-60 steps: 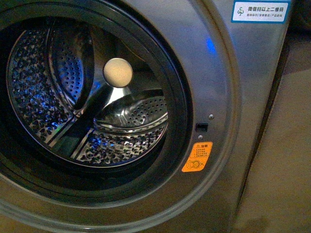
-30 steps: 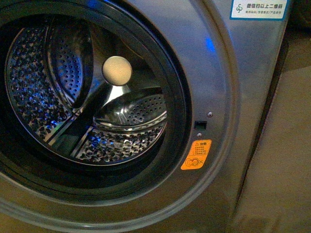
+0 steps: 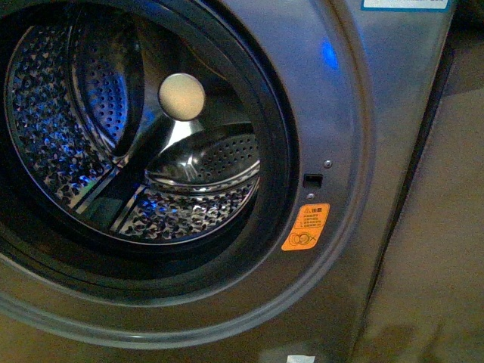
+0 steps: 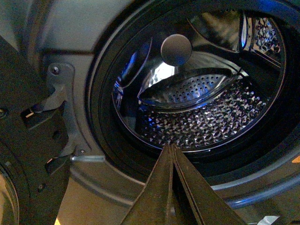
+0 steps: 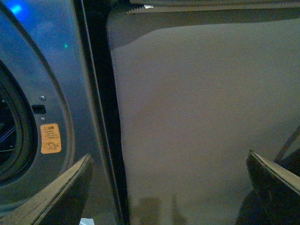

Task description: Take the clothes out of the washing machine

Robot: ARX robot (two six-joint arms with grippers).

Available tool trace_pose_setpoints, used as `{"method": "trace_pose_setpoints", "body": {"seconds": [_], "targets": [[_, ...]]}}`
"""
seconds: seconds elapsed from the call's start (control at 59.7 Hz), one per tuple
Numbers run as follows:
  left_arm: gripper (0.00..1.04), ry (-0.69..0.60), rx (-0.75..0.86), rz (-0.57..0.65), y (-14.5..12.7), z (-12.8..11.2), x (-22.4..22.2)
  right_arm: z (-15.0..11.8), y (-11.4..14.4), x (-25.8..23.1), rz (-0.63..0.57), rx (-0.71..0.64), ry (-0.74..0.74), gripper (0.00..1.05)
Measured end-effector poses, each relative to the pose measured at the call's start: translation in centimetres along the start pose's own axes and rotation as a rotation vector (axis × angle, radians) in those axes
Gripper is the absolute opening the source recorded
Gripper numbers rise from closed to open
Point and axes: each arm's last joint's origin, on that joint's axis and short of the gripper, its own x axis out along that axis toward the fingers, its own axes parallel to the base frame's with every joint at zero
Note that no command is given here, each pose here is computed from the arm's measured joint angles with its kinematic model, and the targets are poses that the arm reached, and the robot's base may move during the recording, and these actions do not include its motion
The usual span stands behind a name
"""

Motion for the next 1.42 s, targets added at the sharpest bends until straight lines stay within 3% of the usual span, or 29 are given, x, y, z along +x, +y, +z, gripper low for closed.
{"method": "trace_pose_setpoints", "body": {"seconds": [0.435, 1.172, 1.423], "targets": [[0.04, -0.009, 0.0, 0.0, 0.0, -3.0, -1.5, 0.0, 0.0, 0.0, 0.0, 0.0, 0.0, 0.97], [0.04, -0.021, 0.001, 0.0, 0.0, -4.6, -3.5, 0.0, 0.0, 0.0, 0.0, 0.0, 0.0, 0.97], [0.51, -0.022, 0.001, 0.0, 0.0, -4.6, -3.5, 0.0, 0.0, 0.0, 0.0, 0.0, 0.0, 0.97]]}}
